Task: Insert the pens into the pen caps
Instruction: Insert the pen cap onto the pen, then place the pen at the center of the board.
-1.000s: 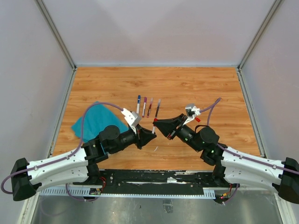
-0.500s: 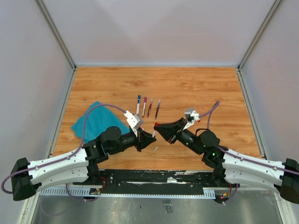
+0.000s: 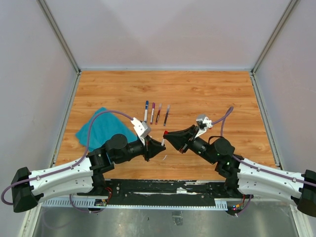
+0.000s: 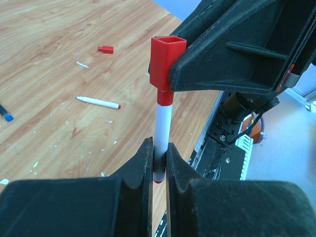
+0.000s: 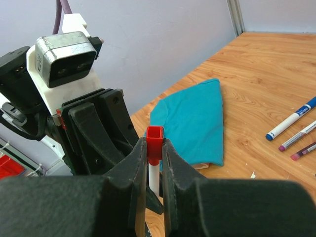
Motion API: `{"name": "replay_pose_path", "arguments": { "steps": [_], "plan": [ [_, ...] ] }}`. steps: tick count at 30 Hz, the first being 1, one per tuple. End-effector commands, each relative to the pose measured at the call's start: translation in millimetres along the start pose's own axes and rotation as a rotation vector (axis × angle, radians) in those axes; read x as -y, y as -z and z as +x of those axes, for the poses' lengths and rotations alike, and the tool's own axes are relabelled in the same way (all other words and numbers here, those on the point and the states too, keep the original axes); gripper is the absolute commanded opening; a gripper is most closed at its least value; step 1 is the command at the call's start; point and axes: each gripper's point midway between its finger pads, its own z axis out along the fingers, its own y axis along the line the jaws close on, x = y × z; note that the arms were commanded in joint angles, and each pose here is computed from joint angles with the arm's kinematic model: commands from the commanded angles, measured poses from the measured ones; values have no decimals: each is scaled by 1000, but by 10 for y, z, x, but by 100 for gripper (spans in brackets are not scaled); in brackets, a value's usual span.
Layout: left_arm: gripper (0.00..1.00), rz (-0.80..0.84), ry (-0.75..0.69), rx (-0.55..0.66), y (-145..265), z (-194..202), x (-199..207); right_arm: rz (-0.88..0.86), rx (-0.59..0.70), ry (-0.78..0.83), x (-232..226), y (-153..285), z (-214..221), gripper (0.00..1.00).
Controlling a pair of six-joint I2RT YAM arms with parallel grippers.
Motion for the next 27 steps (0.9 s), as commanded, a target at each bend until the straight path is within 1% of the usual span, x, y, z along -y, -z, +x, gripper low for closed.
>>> {"name": "replay_pose_path", "arguments": {
  "steps": [1,2,5,9,11,13,18,24,27],
  "plan": [
    [0,-11,19,436,141,-1152,84,-107,-334,0,-172,329,781,12],
    [1,-13,20,430,132,-1125,73,-102,-313,6,-180,315,710,18],
    [1,-9,14,413,109,-1062,67,-86,-261,33,-195,281,501,29],
    [0,-19,8,378,71,-948,29,-60,-209,118,-186,269,232,51],
    [0,-27,12,364,58,-889,1,-29,-194,182,-141,293,99,56],
    [1,-38,13,353,57,-844,-28,7,-187,257,-70,337,-10,58],
    [1,-60,13,347,77,-792,-81,106,-205,357,127,479,-131,60],
    [0,-80,6,338,88,-763,-122,264,-279,386,437,584,-111,60],
    [0,-84,6,338,98,-763,-125,294,-310,340,564,575,-76,61]
  ]
}}
